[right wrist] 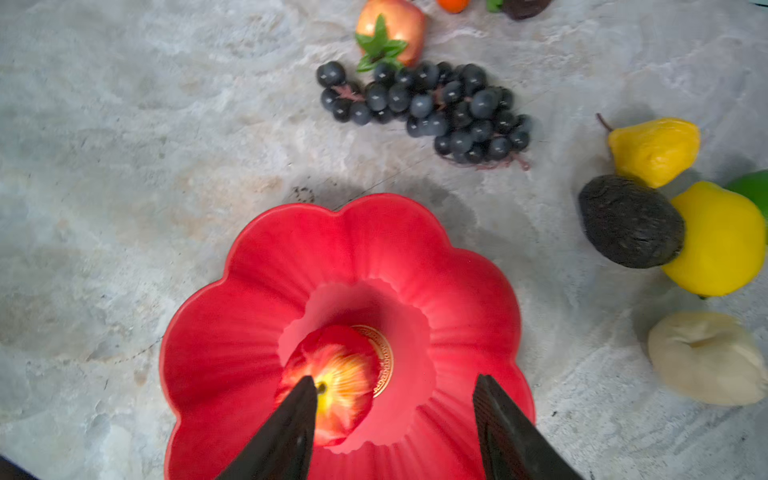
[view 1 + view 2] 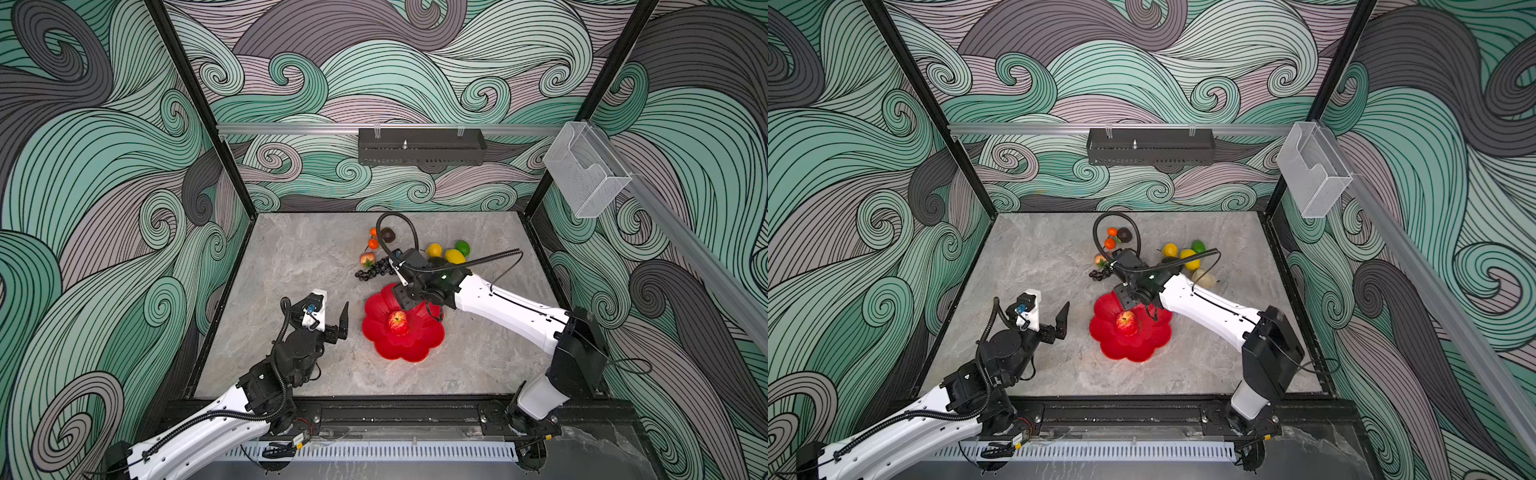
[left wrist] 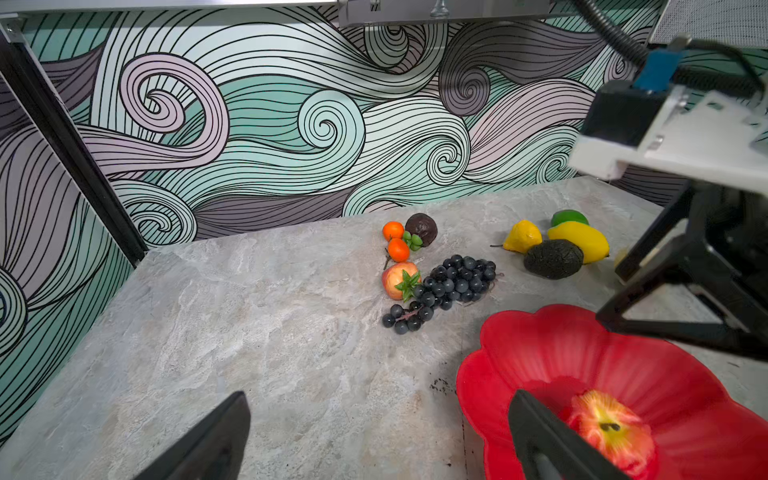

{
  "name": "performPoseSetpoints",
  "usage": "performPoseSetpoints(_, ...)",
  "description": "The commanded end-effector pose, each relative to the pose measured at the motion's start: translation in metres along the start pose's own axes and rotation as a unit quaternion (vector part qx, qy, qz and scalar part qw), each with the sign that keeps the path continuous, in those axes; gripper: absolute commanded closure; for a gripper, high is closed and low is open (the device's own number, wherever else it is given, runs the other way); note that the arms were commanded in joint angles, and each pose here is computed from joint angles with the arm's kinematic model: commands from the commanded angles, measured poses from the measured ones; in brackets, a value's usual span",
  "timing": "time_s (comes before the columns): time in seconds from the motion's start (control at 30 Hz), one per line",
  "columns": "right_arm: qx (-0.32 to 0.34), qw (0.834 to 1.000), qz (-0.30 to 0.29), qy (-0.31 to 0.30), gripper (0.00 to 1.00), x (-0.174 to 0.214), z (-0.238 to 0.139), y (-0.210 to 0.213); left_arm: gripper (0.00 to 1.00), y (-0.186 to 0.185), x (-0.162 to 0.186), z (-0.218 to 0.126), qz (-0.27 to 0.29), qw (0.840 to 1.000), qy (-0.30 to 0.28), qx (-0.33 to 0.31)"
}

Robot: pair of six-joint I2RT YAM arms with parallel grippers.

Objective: Place and organize the fake fruits in the fruit bowl
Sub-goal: 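Move the right gripper over the dark avocado beside the yellow pear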

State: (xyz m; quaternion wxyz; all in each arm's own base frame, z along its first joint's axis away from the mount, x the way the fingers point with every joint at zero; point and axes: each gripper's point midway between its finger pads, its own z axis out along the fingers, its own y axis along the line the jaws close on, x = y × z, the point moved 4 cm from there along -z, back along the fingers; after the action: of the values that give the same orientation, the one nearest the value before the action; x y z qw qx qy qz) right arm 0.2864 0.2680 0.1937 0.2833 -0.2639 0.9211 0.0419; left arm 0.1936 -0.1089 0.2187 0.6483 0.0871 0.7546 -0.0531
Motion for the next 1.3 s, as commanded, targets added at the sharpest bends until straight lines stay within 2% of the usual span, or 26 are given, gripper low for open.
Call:
performPoseSetpoints(0.0,0.055,0.996,0.069,-0.003,0.34,-0.006,-0.007,-0.05,0.01,0.006,-0.004,0.0,-0.01,1.0,-0.005,-0.018)
performPoseSetpoints(0.07,0.072,0.989,0.126,-0.004,0.28,-0.005,-0.008,-0.078,0.01,0.005,-0.004,0.001,-0.008,1.0,-0.003,-0.019)
performPoseSetpoints(0.17,0.074,0.98,0.186,-0.008,0.24,-0.005,-0.004,-0.108,0.01,0.004,-0.003,0.002,-0.008,1.0,-0.002,-0.019)
performPoseSetpoints(0.33,0.085,0.972,0.218,0.005,0.18,-0.011,0.016,-0.139,0.01,0.003,-0.002,0.004,-0.004,1.0,0.004,-0.02)
performPoseSetpoints(0.53,0.074,0.974,0.214,0.031,0.05,-0.021,0.053,-0.157,0.01,0.003,-0.001,0.005,-0.002,1.0,0.006,-0.025)
performPoseSetpoints(0.77,0.067,0.971,0.219,0.061,0.05,-0.024,0.095,-0.173,0.01,0.005,0.001,0.007,0.001,0.999,0.008,-0.035)
performPoseSetpoints(0.97,0.05,0.973,0.197,0.107,0.06,-0.02,0.124,-0.168,0.01,0.019,0.001,0.003,-0.005,0.997,0.008,-0.077)
performPoseSetpoints(1.07,0.064,0.972,0.194,0.119,0.06,-0.013,0.131,-0.17,0.01,0.025,0.001,0.0,-0.011,0.996,0.002,-0.092)
performPoseSetpoints(1.27,0.049,0.974,0.174,0.14,0.06,-0.007,0.137,-0.157,0.01,0.03,0.002,-0.003,-0.026,0.995,-0.011,-0.098)
